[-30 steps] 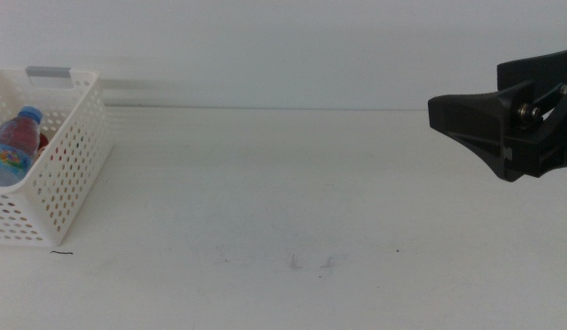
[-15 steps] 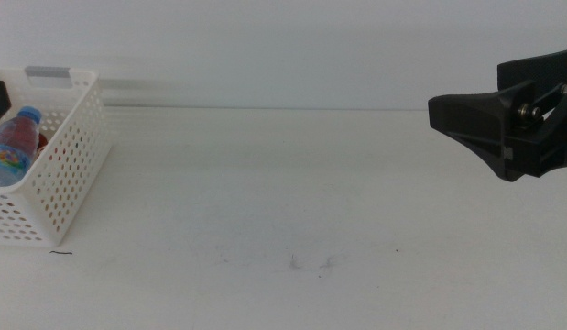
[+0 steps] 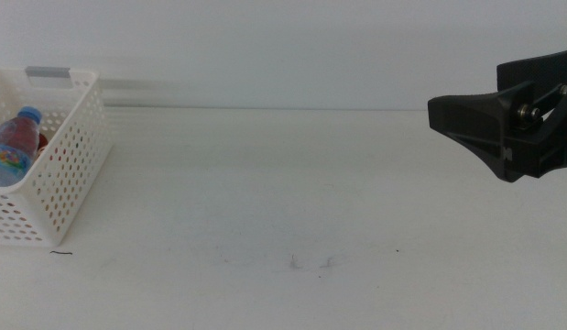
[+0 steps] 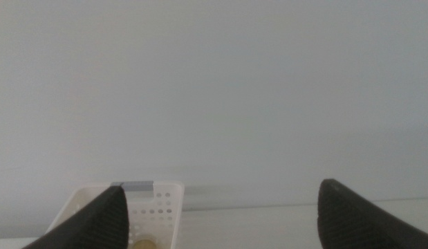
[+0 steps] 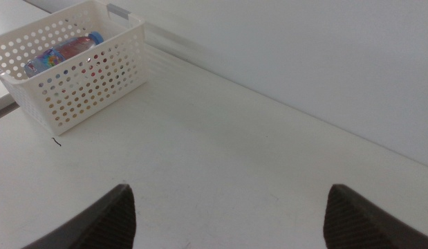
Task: Use arms to grab the bottles and put them into the dustbin to the left of the table.
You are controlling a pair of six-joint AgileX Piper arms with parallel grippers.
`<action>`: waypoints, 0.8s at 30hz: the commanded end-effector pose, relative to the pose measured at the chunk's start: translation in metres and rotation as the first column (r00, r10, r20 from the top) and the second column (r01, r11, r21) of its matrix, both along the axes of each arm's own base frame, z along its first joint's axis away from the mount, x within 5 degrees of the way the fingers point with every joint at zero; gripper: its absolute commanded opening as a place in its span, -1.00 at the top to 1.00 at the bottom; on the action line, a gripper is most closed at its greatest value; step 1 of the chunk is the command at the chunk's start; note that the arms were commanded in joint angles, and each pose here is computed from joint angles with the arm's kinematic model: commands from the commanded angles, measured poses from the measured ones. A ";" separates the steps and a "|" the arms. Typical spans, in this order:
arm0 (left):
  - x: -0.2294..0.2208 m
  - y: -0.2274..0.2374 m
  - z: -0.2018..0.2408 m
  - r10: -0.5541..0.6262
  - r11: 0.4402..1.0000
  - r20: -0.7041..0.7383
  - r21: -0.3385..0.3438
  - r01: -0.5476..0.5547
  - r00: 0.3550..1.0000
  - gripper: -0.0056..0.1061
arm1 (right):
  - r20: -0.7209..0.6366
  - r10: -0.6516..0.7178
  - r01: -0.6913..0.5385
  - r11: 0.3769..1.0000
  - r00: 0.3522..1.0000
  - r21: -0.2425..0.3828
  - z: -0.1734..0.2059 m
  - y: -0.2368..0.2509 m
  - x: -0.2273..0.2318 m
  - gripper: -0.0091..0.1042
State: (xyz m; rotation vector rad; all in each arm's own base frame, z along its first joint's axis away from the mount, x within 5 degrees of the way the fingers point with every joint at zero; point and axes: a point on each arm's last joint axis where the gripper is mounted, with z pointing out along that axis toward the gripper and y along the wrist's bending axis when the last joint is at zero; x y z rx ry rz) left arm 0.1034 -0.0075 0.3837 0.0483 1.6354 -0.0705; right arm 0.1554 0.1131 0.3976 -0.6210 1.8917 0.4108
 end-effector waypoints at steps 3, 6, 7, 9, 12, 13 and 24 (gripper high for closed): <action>-0.001 0.000 0.001 0.000 1.000 0.019 -0.008 0.000 1.000 -0.78 | 0.010 0.001 -0.001 1.000 1.000 0.001 0.002 -0.001 -0.001 -0.76; -0.001 0.000 0.001 0.001 1.000 0.019 -0.003 -0.001 1.000 -0.78 | 0.010 0.001 -0.001 1.000 1.000 0.001 0.002 -0.001 -0.001 -0.76; -0.001 0.000 0.001 0.001 1.000 0.019 -0.003 -0.001 1.000 -0.78 | 0.010 0.001 -0.001 1.000 1.000 0.001 0.002 -0.001 -0.001 -0.76; -0.001 0.000 0.001 0.001 1.000 0.019 -0.003 -0.001 1.000 -0.78 | 0.007 0.000 0.000 1.000 1.000 -0.003 0.002 -0.001 -0.001 -0.76; 0.000 0.000 -0.002 0.001 1.000 0.012 0.001 -0.001 1.000 -0.78 | 0.011 -0.006 0.006 1.000 1.000 -0.028 -0.004 -0.004 -0.002 -0.76; 0.001 0.000 -0.006 0.001 1.000 0.001 0.001 -0.001 1.000 -0.78 | -0.002 -0.023 0.023 0.999 1.000 -0.038 -0.012 -0.008 -0.003 -0.76; -0.038 0.002 -0.117 0.003 1.000 -0.032 -0.002 -0.003 0.999 -0.78 | 0.209 -0.460 0.449 0.888 0.863 0.098 -0.106 -0.100 -0.062 -0.76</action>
